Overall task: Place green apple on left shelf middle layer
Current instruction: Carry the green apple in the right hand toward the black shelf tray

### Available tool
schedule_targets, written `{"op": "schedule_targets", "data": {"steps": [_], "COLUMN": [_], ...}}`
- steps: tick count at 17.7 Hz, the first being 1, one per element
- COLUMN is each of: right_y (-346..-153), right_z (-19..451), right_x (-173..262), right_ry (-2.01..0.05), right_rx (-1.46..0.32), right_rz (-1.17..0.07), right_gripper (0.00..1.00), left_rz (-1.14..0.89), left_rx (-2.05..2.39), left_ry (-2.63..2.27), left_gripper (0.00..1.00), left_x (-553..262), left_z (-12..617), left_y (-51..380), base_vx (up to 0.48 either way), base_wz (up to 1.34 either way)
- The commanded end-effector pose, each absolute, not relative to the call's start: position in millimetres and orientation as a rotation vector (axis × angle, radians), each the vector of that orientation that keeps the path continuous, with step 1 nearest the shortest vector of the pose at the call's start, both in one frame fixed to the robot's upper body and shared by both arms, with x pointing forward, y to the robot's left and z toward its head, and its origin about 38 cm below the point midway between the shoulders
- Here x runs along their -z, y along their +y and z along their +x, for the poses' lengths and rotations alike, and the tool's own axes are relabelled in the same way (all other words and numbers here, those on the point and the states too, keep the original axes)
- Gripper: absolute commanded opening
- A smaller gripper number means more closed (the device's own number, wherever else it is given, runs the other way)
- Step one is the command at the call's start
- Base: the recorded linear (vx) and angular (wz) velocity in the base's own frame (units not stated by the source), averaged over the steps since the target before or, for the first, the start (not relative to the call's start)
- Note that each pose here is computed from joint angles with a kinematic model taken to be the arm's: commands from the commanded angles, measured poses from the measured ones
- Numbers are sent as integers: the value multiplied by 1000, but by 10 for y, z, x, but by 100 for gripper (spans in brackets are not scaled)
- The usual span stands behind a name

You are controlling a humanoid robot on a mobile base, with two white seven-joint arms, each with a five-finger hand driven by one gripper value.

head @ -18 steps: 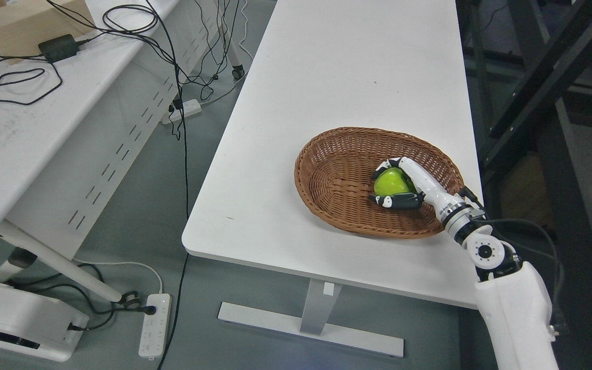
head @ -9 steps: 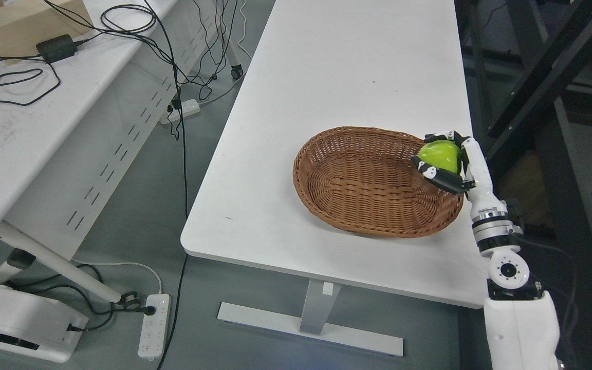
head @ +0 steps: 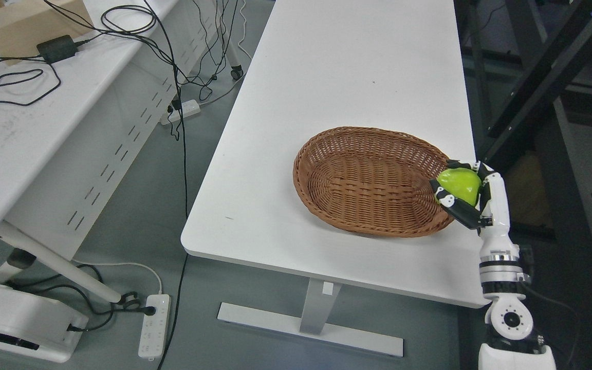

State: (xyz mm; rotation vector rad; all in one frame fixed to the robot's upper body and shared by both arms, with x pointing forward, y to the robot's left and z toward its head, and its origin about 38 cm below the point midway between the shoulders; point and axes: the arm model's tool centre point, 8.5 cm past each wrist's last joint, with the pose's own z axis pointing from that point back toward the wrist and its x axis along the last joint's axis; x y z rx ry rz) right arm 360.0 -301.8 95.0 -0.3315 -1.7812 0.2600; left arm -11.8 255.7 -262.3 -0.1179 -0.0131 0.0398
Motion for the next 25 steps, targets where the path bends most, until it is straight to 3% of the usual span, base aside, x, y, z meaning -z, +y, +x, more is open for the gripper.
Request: {"op": "schedule_targets", "data": {"steps": [1, 11, 15, 25], "right_y": [-3132, -3101, -2925, -2920], "right_z": [3371, 3319, 3235, 3204], "right_x": [-1300, -1296, -1132, -1086], "right_ry": [-1883, -1917, -1883, -1865], "right_rx": [-177, -186, -222, -217], "right_rz": [-404, -396, -338, -337], "right_gripper": [0, 0, 0, 0], "left_rz": [-100, -100, -100, -100], "left_rx": [-39, -39, -39, -39], "left_ry": [-14, -14, -14, -14], "left_gripper": [100, 100, 100, 100], "left_x": [2614, 2614, 2614, 2614], "left_z": [-117, -117, -117, -117], "left_y": [2669, 2669, 2669, 2669], "base_vx": [-18, -101, -198, -259], "base_wz": [5, -9, 67, -12]}}
